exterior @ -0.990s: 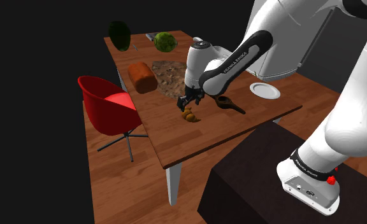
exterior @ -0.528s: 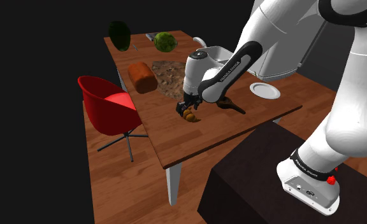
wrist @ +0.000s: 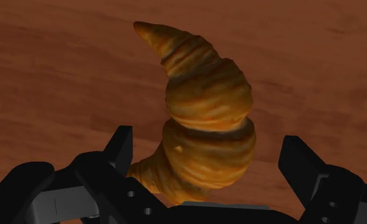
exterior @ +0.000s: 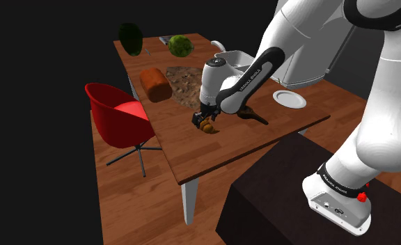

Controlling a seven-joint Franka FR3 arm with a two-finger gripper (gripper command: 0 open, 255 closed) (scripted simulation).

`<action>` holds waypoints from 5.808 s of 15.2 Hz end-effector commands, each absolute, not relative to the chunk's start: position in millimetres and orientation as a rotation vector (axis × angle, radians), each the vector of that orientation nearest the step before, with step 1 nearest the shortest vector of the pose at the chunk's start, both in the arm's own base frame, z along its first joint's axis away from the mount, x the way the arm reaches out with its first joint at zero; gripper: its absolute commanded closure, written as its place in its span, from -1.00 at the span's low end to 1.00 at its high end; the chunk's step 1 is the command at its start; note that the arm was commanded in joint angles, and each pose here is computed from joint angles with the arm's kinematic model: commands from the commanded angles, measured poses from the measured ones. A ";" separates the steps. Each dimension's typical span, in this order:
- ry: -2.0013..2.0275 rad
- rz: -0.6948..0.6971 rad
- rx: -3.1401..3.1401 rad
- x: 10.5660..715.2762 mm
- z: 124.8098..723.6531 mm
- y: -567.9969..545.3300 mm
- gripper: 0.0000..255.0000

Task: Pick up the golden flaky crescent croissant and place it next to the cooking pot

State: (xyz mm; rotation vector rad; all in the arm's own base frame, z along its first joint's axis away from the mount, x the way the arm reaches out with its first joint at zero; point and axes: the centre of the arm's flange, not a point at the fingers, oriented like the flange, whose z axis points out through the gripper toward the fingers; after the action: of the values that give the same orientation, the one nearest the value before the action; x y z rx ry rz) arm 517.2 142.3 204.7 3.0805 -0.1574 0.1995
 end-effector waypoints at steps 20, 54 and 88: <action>-0.157 0.200 3.081 517.2 257.4 142.4 1.00; -0.157 0.200 3.081 517.2 437.0 142.4 1.00; -0.157 0.200 3.081 580.2 438.1 -288.7 1.00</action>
State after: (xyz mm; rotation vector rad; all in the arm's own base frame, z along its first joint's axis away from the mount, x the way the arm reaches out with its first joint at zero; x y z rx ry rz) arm 578.0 -278.0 438.3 3.0811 -0.1598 0.1990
